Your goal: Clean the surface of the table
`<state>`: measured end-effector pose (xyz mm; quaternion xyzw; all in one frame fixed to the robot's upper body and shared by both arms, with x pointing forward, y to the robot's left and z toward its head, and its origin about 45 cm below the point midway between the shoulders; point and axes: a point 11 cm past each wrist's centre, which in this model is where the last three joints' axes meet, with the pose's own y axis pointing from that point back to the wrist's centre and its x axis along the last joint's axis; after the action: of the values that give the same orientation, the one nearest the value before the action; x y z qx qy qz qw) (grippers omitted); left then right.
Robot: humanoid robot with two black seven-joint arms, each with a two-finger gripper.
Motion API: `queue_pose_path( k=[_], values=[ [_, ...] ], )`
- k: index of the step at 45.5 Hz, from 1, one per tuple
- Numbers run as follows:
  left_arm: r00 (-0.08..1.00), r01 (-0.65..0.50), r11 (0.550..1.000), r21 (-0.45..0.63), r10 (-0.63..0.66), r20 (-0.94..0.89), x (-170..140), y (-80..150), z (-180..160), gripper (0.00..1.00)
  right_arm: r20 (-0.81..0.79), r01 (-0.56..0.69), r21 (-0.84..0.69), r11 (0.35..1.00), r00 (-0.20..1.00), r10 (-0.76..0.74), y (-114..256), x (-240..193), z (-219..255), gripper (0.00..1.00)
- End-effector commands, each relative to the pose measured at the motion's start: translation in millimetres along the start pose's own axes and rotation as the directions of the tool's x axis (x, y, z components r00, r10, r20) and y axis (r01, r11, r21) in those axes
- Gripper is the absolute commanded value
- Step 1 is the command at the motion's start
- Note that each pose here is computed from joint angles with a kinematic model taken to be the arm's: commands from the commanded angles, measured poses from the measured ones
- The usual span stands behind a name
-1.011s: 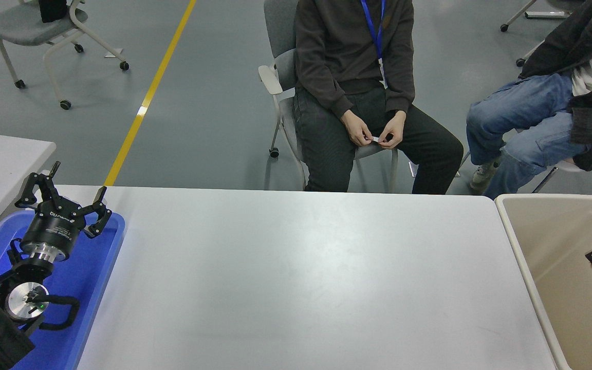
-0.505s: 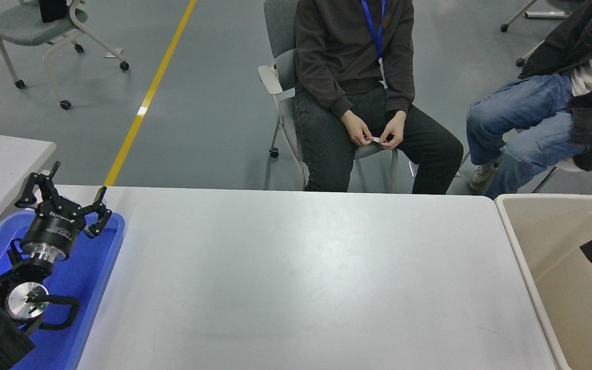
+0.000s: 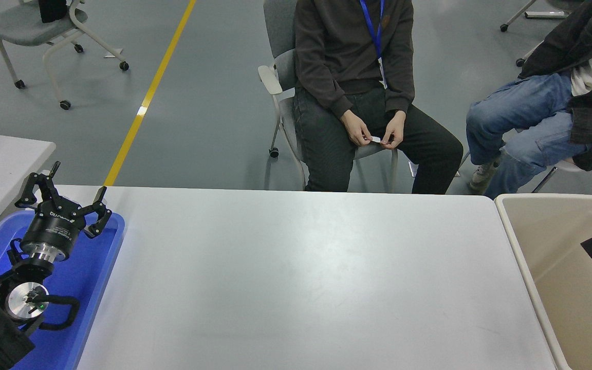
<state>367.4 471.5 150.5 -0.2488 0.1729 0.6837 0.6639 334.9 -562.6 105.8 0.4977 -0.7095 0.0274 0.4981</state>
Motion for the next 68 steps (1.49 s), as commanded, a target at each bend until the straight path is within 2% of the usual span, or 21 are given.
queue_pose_path(
  k=[1, 7, 14, 17, 20, 25, 35, 42, 48, 55, 68],
  values=[
    [1.0, 0.0, 1.0, 0.0, 0.0, 0.0, 0.0, 0.0, 0.0, 1.0, 0.283, 0.019, 0.036, 0.999, 0.959, -0.028, -4.1, 7.5, -21.6, 0.98],
    [1.0, 0.0, 1.0, 0.0, 0.0, 0.0, 0.0, 0.0, 0.0, 1.0, 0.326, -0.018, 0.049, 0.999, 0.945, 0.001, -4.8, 29.4, -24.1, 0.99],
    [1.0, 0.0, 1.0, 0.0, 0.0, 0.0, 0.0, 0.0, 0.0, 1.0, 0.482, 0.049, 0.132, 0.99, 0.87, -0.108, -5.2, 2.6, -52.9, 0.99],
    [1.0, 0.0, 1.0, 0.0, 0.0, 0.0, 0.0, 0.0, 0.0, 1.0, 0.543, 0.056, 0.175, 0.983, 0.828, -0.144, -3.9, 4.1, -66.1, 0.99],
    [1.0, 0.0, 1.0, 0.0, 0.0, 0.0, 0.0, 0.0, 0.0, 1.0, 0.593, 0.063, 0.229, 0.972, 0.782, -0.19, 0.1, 10.7, -79.4, 0.99],
    [1.0, 0.0, 1.0, 0.0, 0.0, 0.0, 0.0, 0.0, 0.0, 1.0, 0.657, 0.112, 0.332, 0.937, 0.685, -0.315, 13.7, -8.1, -105.1, 0.99],
    [1.0, 0.0, 1.0, 0.0, 0.0, 0.0, 0.0, 0.0, 0.0, 1.0, 0.803, 0.028, 0.411, 0.911, 0.463, -0.376, 22.5, -5.2, -129.2, 0.99],
    [1.0, 0.0, 1.0, 0.0, 0.0, 0.0, 0.0, 0.0, 0.0, 1.0, 0.833, 0.048, 0.422, 0.905, 0.372, -0.409, 27.7, -35.0, -132.6, 0.99],
    [1.0, 0.0, 1.0, 0.0, 0.0, 0.0, 0.0, 0.0, 0.0, 1.0, 0.834, 0.008, 0.492, 0.871, 0.284, -0.473, 39.8, -39.2, -147.1, 0.99],
    [1.0, 0.0, 1.0, 0.0, 0.0, 0.0, 0.0, 0.0, 0.0, 1.0, 0.794, -0.029, 0.561, 0.827, 0.303, -0.528, 55.6, -56.9, -157.6, 0.99],
    [1.0, 0.0, 1.0, 0.0, 0.0, 0.0, 0.0, 0.0, 0.0, 1.0, 0.798, -0.052, 0.573, 0.818, 0.264, -0.542, 71.0, -110.0, -163.4, 0.99]
  ],
)
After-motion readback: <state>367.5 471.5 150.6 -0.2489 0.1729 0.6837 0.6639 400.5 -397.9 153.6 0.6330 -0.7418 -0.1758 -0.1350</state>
